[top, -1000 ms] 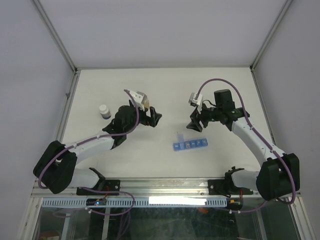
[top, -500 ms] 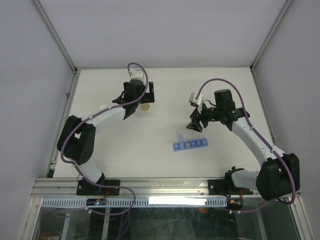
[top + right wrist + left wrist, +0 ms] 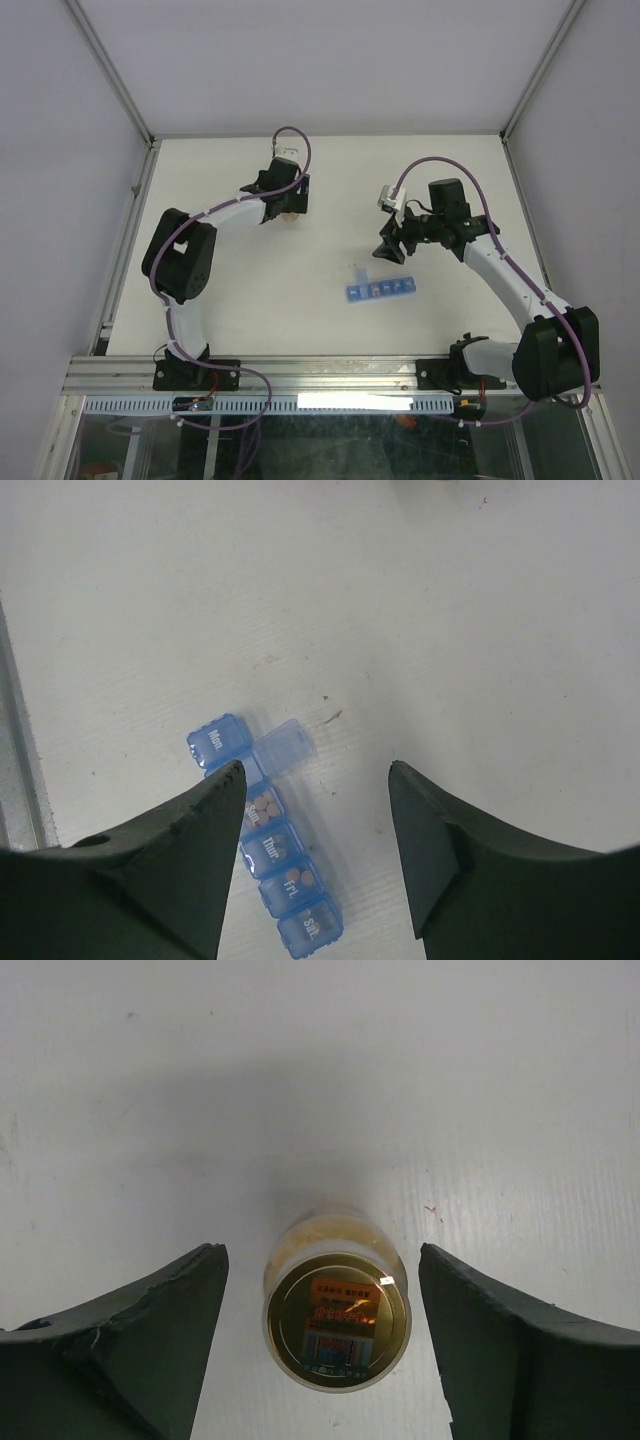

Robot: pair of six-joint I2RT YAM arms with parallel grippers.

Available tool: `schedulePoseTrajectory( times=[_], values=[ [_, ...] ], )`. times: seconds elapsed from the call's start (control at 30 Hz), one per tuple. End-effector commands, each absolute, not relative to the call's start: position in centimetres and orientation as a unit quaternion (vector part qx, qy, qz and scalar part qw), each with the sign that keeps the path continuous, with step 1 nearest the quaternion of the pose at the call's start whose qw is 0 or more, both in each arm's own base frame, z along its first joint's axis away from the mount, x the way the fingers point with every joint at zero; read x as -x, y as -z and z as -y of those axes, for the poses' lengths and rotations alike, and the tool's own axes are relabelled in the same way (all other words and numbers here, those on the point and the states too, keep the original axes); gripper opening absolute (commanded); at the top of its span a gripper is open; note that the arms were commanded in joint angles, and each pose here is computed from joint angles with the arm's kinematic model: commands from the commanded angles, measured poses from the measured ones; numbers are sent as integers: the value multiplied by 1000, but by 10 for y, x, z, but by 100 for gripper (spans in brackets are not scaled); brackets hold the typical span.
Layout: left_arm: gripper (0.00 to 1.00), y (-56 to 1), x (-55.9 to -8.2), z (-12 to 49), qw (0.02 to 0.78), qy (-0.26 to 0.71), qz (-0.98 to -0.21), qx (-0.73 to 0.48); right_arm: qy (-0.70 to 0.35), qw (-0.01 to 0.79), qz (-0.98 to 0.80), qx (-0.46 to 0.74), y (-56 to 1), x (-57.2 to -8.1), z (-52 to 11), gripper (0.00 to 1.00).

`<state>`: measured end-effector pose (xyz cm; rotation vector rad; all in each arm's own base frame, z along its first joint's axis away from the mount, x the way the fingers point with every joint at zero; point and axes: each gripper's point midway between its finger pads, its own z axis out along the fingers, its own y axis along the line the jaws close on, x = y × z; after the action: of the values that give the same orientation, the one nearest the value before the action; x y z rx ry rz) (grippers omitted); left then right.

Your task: Sort the pills into containers

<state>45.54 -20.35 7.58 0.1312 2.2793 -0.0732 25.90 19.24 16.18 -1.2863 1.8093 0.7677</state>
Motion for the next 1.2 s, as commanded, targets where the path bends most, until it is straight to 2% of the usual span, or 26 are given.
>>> schedulePoseTrajectory(
  times=[0.0, 0.1, 0.2, 0.27, 0.33, 0.4, 0.5, 0.63, 0.73, 0.93, 1.17],
  values=[
    [74, -90, -464, 213, 424, 52, -902, -61, -307, 403, -699, 505, -174, -261, -195, 62],
    [56, -88, -463, 215, 419, 57, -904, -65, -306, 404, -698, 506, -175, -261, -195, 62],
    [24, -93, -463, 217, 419, 62, -903, -66, -307, 405, -696, 507, -176, -260, -195, 62],
    [14, -102, -459, 221, 422, 78, -901, -68, -312, 404, -693, 510, -176, -258, -196, 62],
    [9, -117, -450, 227, 425, 108, -896, -71, -317, 403, -689, 512, -177, -255, -197, 62],
    [7, -135, -434, 240, 423, 163, -888, -81, -325, 404, -681, 516, -179, -252, -199, 62],
    [4, -167, -393, 268, 424, 295, -850, -99, -346, 410, -663, 522, -186, -244, -204, 62],
    [1, -214, -325, 298, 415, 496, -755, -108, -386, 424, -624, 531, -201, -231, -214, 65],
    [0, -254, -283, 306, 431, 590, -676, -96, -421, 440, -593, 527, -220, -220, -221, 70],
    [0, -268, -250, 326, 452, 610, -651, -16, -459, 461, -546, 527, -266, -208, -229, 74],
    [0, -261, -251, 336, 434, 597, -668, 96, -420, 484, -511, 573, -239, -204, -226, 84]
  ],
)
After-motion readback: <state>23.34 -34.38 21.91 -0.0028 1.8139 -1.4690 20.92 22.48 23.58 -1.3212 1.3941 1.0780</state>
